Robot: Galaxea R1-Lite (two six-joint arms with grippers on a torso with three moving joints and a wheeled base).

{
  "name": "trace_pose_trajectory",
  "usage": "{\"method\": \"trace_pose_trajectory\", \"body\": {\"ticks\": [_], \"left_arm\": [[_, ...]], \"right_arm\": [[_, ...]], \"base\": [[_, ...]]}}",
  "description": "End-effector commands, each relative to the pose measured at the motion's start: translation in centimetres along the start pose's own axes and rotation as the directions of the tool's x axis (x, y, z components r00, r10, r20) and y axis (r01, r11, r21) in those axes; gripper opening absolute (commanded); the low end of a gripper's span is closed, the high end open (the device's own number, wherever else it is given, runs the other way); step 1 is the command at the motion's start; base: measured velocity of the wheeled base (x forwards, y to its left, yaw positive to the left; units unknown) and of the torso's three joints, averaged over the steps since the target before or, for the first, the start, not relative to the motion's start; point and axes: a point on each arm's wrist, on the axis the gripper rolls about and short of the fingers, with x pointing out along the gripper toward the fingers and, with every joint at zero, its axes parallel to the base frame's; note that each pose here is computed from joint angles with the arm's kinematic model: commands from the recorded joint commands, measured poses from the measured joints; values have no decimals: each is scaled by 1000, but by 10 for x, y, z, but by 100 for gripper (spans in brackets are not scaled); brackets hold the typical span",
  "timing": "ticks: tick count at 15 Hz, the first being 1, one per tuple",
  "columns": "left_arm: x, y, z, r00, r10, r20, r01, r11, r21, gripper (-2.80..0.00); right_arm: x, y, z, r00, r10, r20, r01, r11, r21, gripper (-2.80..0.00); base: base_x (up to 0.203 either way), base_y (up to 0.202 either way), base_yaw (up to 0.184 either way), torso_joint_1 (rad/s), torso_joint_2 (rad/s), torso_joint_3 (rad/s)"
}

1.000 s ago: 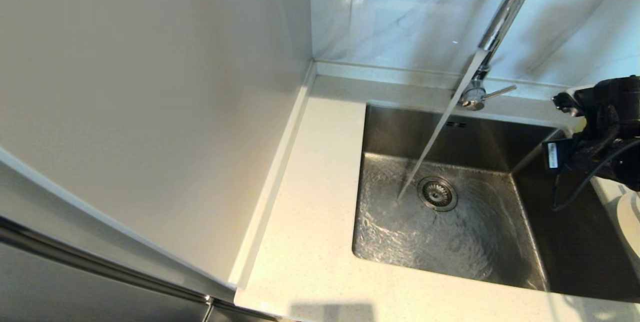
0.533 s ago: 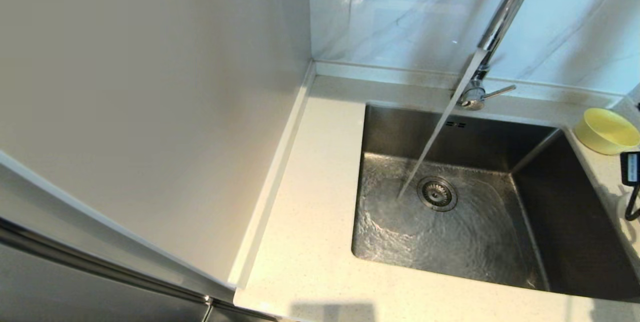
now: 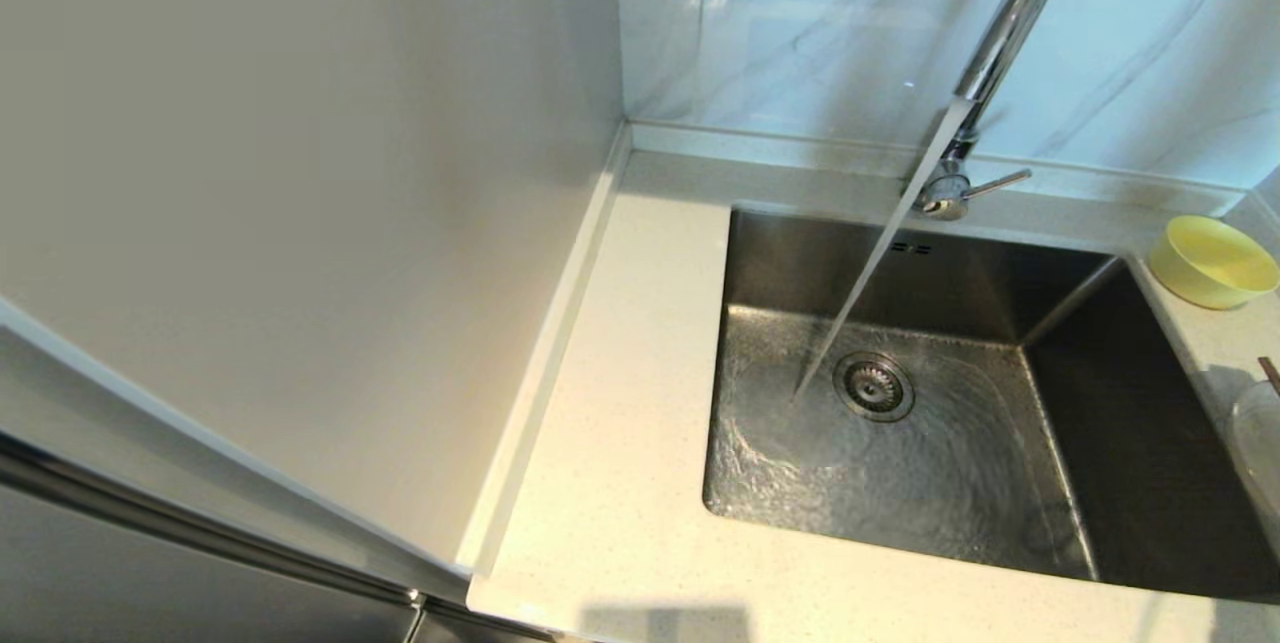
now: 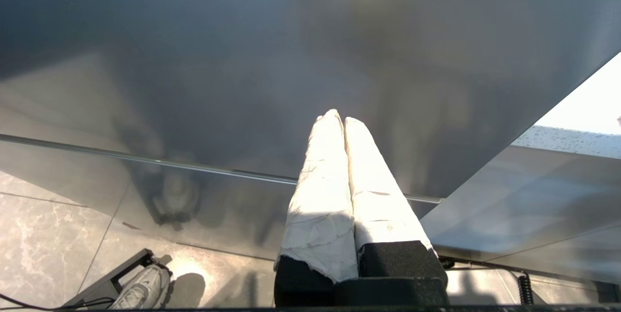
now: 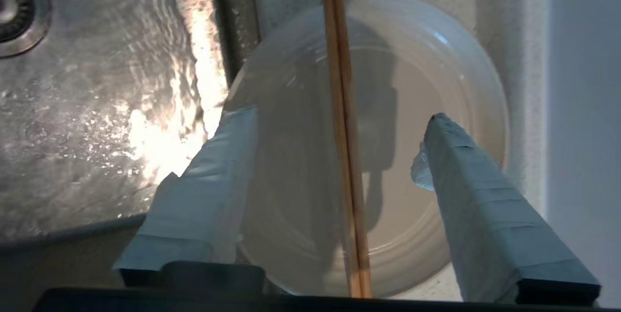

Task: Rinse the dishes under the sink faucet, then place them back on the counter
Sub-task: Pick up the chopsticks

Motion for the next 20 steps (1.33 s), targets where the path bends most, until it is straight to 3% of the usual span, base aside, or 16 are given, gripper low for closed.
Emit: {"method": "trace_pose_trajectory", "body": {"ticks": [1,8,17,18,20], "left_arm": [[0,0,0,1000,2,0,-2,1000,-1,-280],[0,0,0,1000,0,0,0,1000,-1,-280],[0,0,0,1000,0,0,0,1000,-1,-280],[0,0,0,1000,0,0,0,1000,-1,-280],[0,0,0,1000,0,-1,0,1000,-1,-280]], "right_arm": [[6,-5,-2,1000,7,-22,-7,1000,12,0],[42,-15,-13,992,5,-125,0,999,40,0],[65,-26,-20,983,3,-185,10,998,67,0],[67,-28,-20,982,-1,-189,14,997,70,-280],[69,-29,-21,981,-3,-193,17,997,73,-280]], "base": [[0,0,0,0,0,0],[0,0,0,0,0,0],[0,0,0,0,0,0],[0,0,0,0,0,0],[0,0,0,0,0,0]]}}
